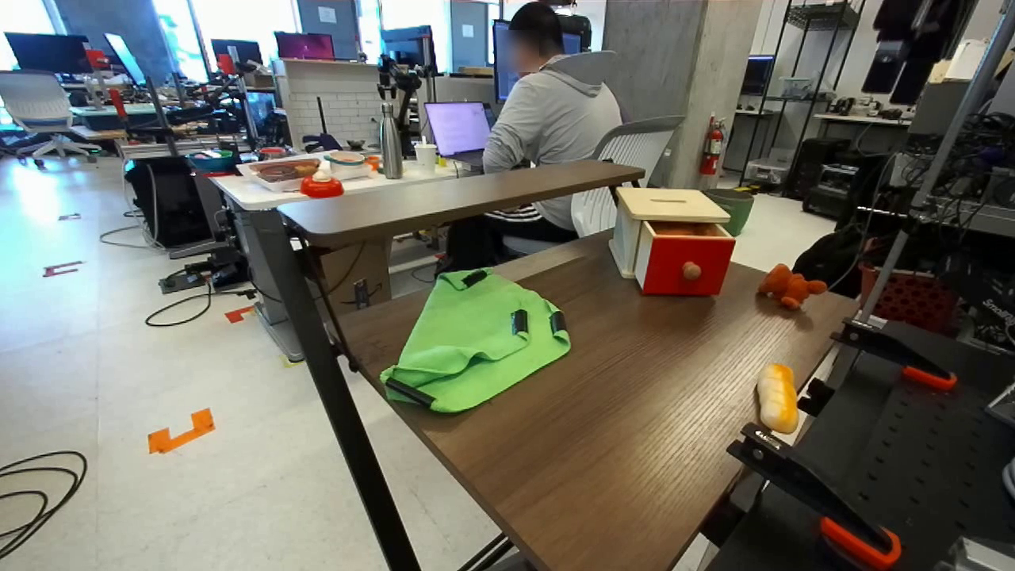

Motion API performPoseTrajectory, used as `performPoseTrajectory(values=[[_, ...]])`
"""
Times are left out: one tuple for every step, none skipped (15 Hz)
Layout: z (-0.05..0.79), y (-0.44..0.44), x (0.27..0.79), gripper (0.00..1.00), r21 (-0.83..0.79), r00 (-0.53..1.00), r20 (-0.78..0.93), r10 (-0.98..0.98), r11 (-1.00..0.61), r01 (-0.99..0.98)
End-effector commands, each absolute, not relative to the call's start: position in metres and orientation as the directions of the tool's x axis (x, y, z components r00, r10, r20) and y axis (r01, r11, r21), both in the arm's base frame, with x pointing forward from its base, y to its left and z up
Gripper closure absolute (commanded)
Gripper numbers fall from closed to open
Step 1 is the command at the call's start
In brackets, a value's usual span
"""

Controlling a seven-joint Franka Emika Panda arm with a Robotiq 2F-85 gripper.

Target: Move the orange object to the left

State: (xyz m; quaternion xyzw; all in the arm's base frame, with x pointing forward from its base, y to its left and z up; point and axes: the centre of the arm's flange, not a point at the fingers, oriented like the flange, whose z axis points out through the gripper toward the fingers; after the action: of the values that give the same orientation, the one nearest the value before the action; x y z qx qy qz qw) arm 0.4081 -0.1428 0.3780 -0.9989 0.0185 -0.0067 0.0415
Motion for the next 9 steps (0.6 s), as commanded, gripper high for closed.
performPoseTrajectory(values=[[0.337,-0.195,0.457,0.00,-0.043,0.988,0.045,-0.145,-0.989,-0.143],[0.324,-0.206,0.463,0.00,-0.038,0.984,0.051,-0.170,-0.985,-0.168],[0.311,-0.217,0.470,0.00,-0.029,0.982,0.061,-0.181,-0.983,-0.179],[0.298,-0.223,0.473,0.00,-0.020,0.978,0.068,-0.198,-0.980,-0.197],[0.283,-0.229,0.478,0.00,-0.011,0.975,0.076,-0.208,-0.978,-0.208],[0.271,-0.233,0.481,0.00,-0.006,0.973,0.080,-0.218,-0.976,-0.218],[0.258,-0.235,0.483,0.00,-0.003,0.970,0.080,-0.231,-0.973,-0.231],[0.245,-0.237,0.484,0.00,0.011,0.968,0.091,-0.234,-0.972,-0.236],[0.234,-0.238,0.485,0.00,0.023,0.968,0.092,-0.233,-0.972,-0.236]])
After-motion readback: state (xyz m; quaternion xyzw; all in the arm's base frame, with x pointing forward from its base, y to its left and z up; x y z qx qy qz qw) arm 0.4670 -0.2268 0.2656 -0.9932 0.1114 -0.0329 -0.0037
